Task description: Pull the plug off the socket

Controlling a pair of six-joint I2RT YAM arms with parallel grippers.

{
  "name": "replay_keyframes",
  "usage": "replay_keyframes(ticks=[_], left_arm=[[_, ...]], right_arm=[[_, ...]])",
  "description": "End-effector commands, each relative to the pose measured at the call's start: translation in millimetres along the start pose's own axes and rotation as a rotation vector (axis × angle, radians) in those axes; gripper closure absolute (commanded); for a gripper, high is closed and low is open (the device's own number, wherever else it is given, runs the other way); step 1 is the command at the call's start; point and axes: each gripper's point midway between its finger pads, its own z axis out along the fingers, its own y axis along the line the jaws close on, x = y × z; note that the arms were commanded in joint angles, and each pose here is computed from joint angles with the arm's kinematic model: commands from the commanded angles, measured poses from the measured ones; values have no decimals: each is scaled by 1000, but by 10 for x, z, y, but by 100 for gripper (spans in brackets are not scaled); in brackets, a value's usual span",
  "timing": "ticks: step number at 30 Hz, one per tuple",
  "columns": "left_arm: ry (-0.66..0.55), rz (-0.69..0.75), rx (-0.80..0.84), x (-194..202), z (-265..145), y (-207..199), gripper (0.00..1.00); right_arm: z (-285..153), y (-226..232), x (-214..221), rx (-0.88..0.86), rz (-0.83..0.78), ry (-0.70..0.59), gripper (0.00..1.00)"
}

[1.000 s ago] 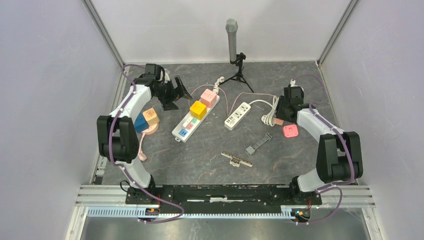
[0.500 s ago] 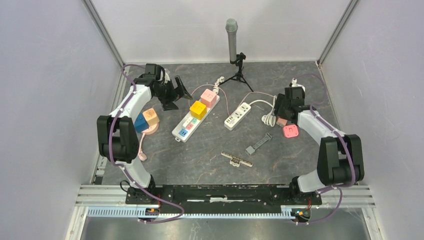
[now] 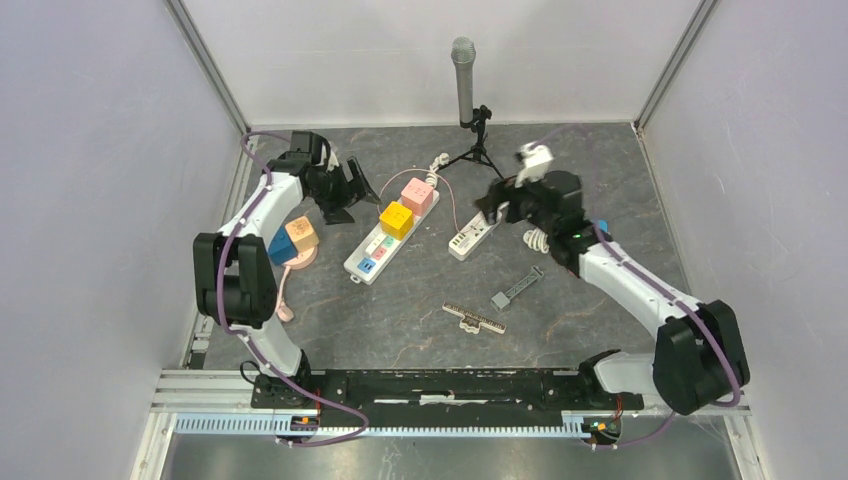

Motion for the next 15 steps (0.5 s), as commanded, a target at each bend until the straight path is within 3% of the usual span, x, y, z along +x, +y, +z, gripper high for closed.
replay_keyframes(ticks=[1, 6, 9, 12, 15], left_arm=[[-11, 39, -7, 71, -88, 10, 11], [11, 41, -25, 204, -75, 108, 22], [22, 33, -50, 287, -55, 202, 25], [33, 30, -78, 355, -26, 300, 28], [44, 29, -99, 407, 4, 374, 31]], right_arm=[[102, 935, -212, -294, -206, -110, 9], [244, 1713, 97, -451, -299, -59, 9], [334, 2083, 313, -495, -372, -18, 17], [491, 2224, 437, -438, -469, 13, 22], [678, 2149, 392, -332, -458, 31, 19]])
